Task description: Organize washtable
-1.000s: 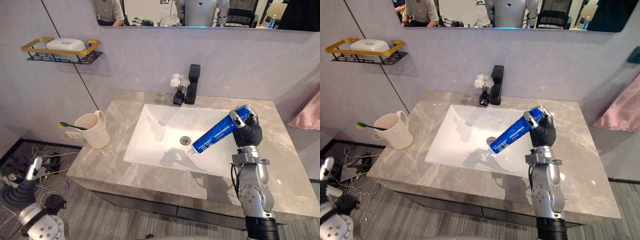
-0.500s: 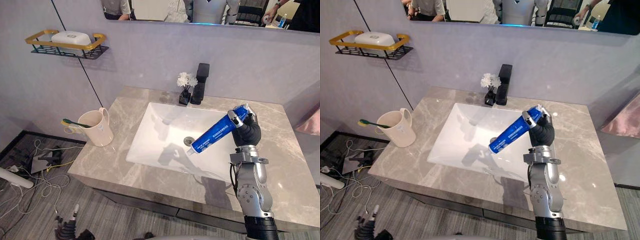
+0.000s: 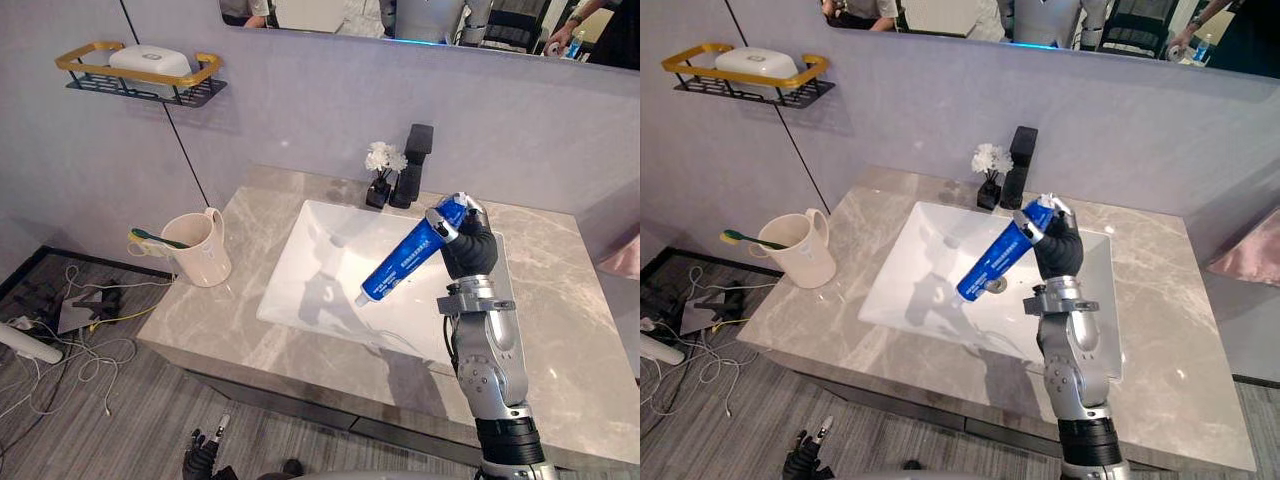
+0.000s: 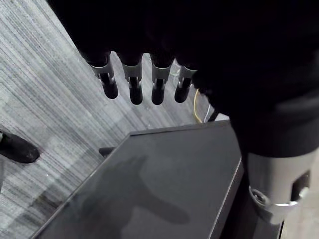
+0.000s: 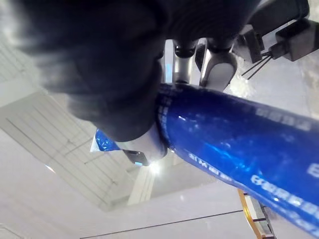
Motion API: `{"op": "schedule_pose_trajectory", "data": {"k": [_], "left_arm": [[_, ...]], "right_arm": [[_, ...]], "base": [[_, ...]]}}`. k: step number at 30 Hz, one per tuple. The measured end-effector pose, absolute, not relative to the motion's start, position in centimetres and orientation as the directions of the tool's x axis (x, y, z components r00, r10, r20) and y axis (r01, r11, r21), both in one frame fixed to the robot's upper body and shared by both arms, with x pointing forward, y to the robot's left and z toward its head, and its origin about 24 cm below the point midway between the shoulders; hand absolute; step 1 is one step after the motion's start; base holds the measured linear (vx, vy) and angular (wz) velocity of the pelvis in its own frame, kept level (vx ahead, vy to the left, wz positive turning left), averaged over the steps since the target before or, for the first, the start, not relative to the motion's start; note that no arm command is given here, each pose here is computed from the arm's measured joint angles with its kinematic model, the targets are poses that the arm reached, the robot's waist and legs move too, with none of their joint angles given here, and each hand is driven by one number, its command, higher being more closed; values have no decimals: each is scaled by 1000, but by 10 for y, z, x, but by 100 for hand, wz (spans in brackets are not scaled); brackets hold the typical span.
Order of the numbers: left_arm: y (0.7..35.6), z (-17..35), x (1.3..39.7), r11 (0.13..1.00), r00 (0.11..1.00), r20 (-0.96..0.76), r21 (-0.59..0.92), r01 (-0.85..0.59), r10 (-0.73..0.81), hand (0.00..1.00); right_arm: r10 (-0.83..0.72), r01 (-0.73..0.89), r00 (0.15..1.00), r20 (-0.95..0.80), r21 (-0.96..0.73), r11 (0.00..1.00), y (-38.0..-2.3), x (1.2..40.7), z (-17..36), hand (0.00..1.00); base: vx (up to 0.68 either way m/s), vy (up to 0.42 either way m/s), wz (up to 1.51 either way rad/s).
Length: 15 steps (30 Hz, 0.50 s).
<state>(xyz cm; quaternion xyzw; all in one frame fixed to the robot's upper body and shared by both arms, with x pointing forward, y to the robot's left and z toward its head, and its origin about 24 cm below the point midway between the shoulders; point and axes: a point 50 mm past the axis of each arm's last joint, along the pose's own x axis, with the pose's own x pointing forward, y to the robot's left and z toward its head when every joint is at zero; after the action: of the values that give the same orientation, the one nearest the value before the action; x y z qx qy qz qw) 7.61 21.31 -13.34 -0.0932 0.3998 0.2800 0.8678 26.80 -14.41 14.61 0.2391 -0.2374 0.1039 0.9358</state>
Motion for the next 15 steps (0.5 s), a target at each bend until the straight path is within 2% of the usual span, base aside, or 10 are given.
{"op": "schedule_pose_trajectory", "data": {"k": [6,15], "left_arm": [[204,-134,82,870,560,-748,48,-491,357,0],[190,-132,95,928,619,-737,30,-370,271,0]], "right_arm": [[154,-406,798,583,331,852,-121,281,179,100],[321,-516,664,675,103,851,-79,307,236,100]], "base": [[0,0,0],[-24,-14,10]]}}
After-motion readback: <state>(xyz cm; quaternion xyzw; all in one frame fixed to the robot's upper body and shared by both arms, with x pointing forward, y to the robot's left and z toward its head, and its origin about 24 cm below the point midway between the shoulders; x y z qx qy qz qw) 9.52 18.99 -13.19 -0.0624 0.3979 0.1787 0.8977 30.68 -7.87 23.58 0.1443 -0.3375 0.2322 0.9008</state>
